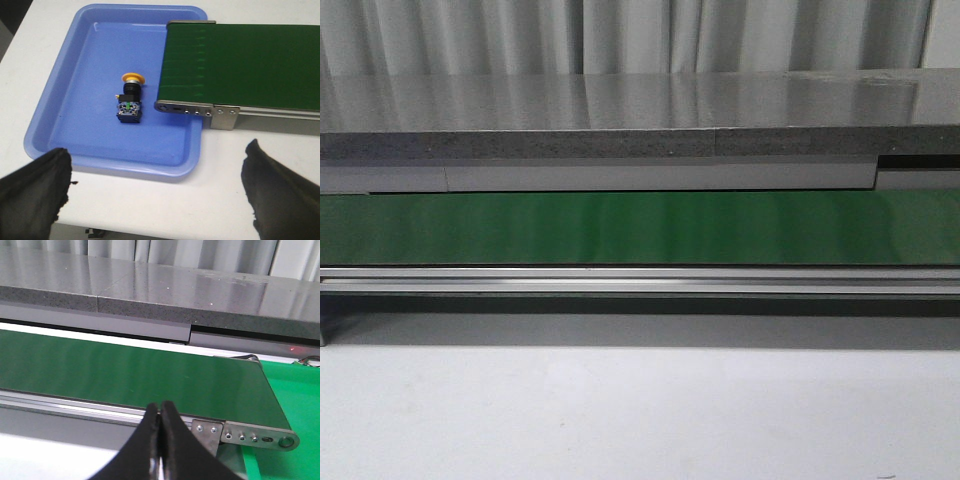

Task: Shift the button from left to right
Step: 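Lower the left gripper toward the yellow-capped button in the blue tray, then close the left gripper on the button body and lift it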

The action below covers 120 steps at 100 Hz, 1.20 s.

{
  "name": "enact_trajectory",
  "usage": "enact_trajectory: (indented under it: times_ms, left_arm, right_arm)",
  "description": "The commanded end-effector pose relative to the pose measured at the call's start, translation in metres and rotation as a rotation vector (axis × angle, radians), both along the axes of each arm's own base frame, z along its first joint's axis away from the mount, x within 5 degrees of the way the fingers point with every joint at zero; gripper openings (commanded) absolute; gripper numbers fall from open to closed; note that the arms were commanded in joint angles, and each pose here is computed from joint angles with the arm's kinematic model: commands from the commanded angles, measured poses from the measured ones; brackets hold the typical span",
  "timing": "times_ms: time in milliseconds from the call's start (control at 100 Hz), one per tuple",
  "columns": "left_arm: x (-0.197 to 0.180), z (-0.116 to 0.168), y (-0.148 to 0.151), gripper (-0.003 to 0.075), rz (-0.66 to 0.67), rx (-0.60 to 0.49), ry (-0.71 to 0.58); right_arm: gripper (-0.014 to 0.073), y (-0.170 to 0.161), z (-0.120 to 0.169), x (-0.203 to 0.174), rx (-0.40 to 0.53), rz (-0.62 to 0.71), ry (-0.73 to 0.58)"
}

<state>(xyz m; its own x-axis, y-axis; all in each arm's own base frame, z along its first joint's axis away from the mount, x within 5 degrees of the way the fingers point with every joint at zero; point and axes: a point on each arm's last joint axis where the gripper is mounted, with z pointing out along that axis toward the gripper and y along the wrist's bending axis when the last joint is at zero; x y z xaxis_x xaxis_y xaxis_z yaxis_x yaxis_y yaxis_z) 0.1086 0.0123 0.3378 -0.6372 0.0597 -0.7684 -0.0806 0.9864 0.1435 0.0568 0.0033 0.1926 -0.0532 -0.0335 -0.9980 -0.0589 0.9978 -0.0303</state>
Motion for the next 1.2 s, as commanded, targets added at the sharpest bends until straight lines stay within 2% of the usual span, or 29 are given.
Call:
enact_trajectory:
  times_ms: [0,120,260,450,620,930,1190]
  left_arm:
    - [0.020,0.018,0.003,0.0632,0.017,0.024,-0.070]
    - [0.050,0.024,0.011,0.0632,0.069,0.035,-0.027]
    - [0.091,0.019,0.030,0.0632,0.149,0.034,0.057]
    - [0.142,-0.003,0.059,0.0632,0.225,0.024,0.158]
    - [0.182,-0.033,0.072,0.0632,0.232,0.005,0.241]
    - [0.219,-0.084,0.078,0.0632,0.212,-0.037,0.336]
    - [0.237,-0.107,0.082,0.0632,0.208,-0.044,0.378]
  right_arm:
    - [-0.0121,0.000,0.008,-0.001,-0.007,-0.006,-0.093]
    - [-0.0121,0.000,0.008,-0.001,-0.007,-0.006,-0.093]
    - [-0.0121,0.000,0.008,-0.001,-0.007,-0.006,-0.093]
    - [-0.0121,0.000,0.008,-0.001,-0.007,-0.006,-0.093]
    - [-0.0121,0.000,0.008,-0.001,-0.007,-0.006,-0.093]
    - [-0.0121,0.000,0.008,-0.001,-0.007,-0.006,-0.093]
    - [-0.0121,0.000,0.008,-0.001,-0.007,-0.006,-0.093]
